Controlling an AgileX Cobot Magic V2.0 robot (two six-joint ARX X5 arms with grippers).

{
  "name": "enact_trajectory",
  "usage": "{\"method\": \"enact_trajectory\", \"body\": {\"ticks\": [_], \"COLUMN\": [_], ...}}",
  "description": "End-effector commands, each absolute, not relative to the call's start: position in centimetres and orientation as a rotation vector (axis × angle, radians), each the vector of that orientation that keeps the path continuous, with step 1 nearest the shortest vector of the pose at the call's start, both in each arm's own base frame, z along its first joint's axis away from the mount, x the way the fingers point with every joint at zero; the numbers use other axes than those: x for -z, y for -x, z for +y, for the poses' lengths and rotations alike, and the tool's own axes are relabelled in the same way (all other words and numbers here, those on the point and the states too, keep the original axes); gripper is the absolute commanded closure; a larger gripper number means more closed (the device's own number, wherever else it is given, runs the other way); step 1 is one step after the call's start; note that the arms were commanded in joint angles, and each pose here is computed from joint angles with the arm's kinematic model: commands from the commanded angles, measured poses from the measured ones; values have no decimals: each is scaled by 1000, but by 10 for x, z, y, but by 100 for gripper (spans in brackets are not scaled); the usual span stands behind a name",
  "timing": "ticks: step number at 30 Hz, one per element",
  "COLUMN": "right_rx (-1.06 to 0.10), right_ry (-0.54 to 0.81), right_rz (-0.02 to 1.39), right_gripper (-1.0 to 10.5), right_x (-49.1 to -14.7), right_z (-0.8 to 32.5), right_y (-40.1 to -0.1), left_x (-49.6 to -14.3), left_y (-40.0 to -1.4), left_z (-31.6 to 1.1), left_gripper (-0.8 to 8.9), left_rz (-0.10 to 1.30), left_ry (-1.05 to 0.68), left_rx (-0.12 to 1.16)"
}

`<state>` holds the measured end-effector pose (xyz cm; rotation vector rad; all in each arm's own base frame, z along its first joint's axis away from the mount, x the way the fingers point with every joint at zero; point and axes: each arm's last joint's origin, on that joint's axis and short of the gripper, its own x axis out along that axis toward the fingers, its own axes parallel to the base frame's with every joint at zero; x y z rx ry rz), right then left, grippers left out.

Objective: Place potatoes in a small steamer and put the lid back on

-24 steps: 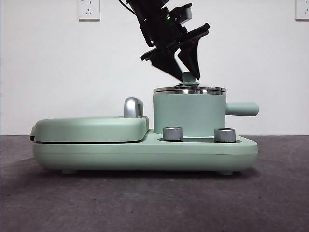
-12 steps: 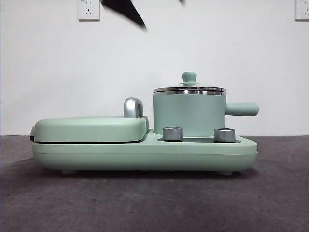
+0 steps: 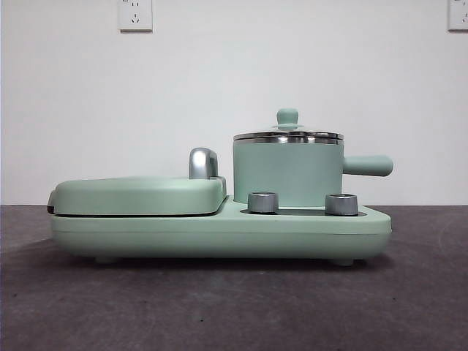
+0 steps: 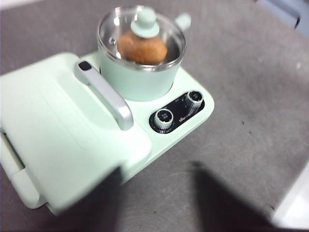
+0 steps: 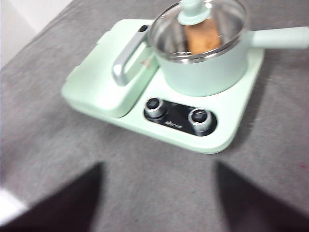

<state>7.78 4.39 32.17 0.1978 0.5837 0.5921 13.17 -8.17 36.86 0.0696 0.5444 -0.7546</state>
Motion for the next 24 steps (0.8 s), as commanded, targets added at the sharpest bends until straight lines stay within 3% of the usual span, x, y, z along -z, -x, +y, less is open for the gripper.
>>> {"method": "enact_trajectory", "body": {"ticks": [1,8,15,20,24], "right_rx": [-607,-581,-574,-573,-574], "right_ry": [-189,-184,-183,-183,-183], "right_rz": [571,561,561,558,557], "right_gripper": [944,941,940,941,941], "right_x": [-324,-325,-324,-325,-325], "right_z": [45,45,45,45,45], "right_y": [-79,-80,-80,-80,-80], "left_x": [-351,-327,-327,-324,-290], "left_y": [-126,-119,-119,-108,-100], "left_z": [-78,-75,-74,-61,-37], "left_gripper": [808,808,808,808,808], "left_rz": [531,683,684,566,449], "left_ry": [-58,-87,-87,-69,13], "left_rx": [721,689,689,660,486]}}
